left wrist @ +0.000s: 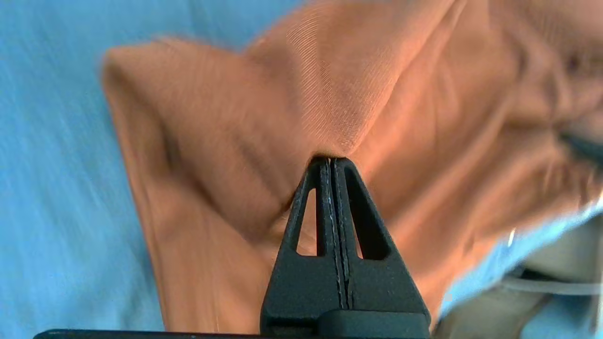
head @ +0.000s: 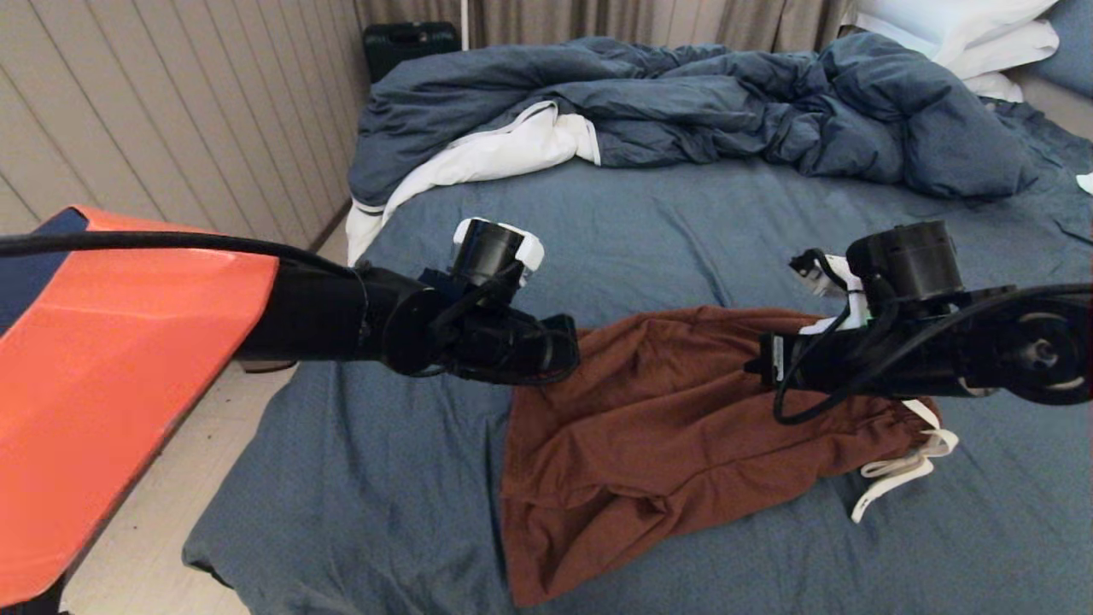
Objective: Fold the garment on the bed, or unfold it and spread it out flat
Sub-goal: Fold the brown shorts
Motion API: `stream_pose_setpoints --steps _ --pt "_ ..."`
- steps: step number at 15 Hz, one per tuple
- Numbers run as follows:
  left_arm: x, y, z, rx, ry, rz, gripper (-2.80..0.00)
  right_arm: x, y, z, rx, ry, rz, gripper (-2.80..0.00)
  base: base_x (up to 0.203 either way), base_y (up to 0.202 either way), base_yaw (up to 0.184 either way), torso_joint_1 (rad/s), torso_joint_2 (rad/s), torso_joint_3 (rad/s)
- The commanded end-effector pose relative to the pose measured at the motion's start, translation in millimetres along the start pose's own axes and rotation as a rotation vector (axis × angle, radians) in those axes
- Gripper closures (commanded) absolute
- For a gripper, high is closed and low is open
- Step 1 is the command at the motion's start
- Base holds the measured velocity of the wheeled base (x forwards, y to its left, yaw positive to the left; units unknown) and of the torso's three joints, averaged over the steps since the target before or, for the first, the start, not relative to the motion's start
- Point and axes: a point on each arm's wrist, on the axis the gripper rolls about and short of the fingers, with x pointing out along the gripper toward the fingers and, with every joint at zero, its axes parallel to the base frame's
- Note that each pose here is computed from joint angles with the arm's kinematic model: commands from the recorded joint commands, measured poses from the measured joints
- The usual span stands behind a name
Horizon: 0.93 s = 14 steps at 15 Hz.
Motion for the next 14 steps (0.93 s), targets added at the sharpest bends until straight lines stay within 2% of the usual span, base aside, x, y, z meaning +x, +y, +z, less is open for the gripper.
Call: stream_pose_setpoints --steps 1,4,6,7,9,11,12,14 --pt "17 11.4 11 -0.031 -0.025 0.010 0.00 -10 0 -1 0.001 -0.016 0.001 0.00 0.000 0.000 0.000 0.000 0.00 0.000" --pt "14 31.6 47 -0.077 -0.136 0.025 0.00 -19 -4 -4 0.008 -0.024 -0.007 0.00 0.000 0.000 0.000 0.000 0.00 0.000" --pt "1 46.1 70 -0.131 -0.197 0.048 0.00 -20 -4 -6 0.010 -0.021 -0.008 0.00 0.000 0.000 0.000 0.000 0.00 0.000" --pt "-11 48.2 78 -0.158 -0.220 0.052 0.00 -22 -4 -7 0.010 -0.022 -0.007 0.00 0.000 0.000 0.000 0.000 0.00 0.000" --pt "-45 39.3 91 -0.186 -0.268 0.035 0.00 -30 -4 -7 0.009 -0.034 -0.006 0.00 0.000 0.000 0.000 0.000 0.00 0.000" --pt "-82 29.8 90 -0.198 -0.263 0.041 0.00 -42 -9 -4 0.018 -0.063 -0.023 0.00 0.000 0.000 0.000 0.000 0.00 0.000" --pt "-93 31.5 79 -0.206 -0.223 0.064 0.00 -46 -17 -2 0.032 -0.057 -0.052 0.00 0.000 0.000 0.000 0.000 0.00 0.000" --pt "-114 38.8 46 -0.216 -0.124 0.118 0.00 -59 -36 -4 0.059 0.022 -0.131 0.00 0.000 0.000 0.000 0.000 0.00 0.000"
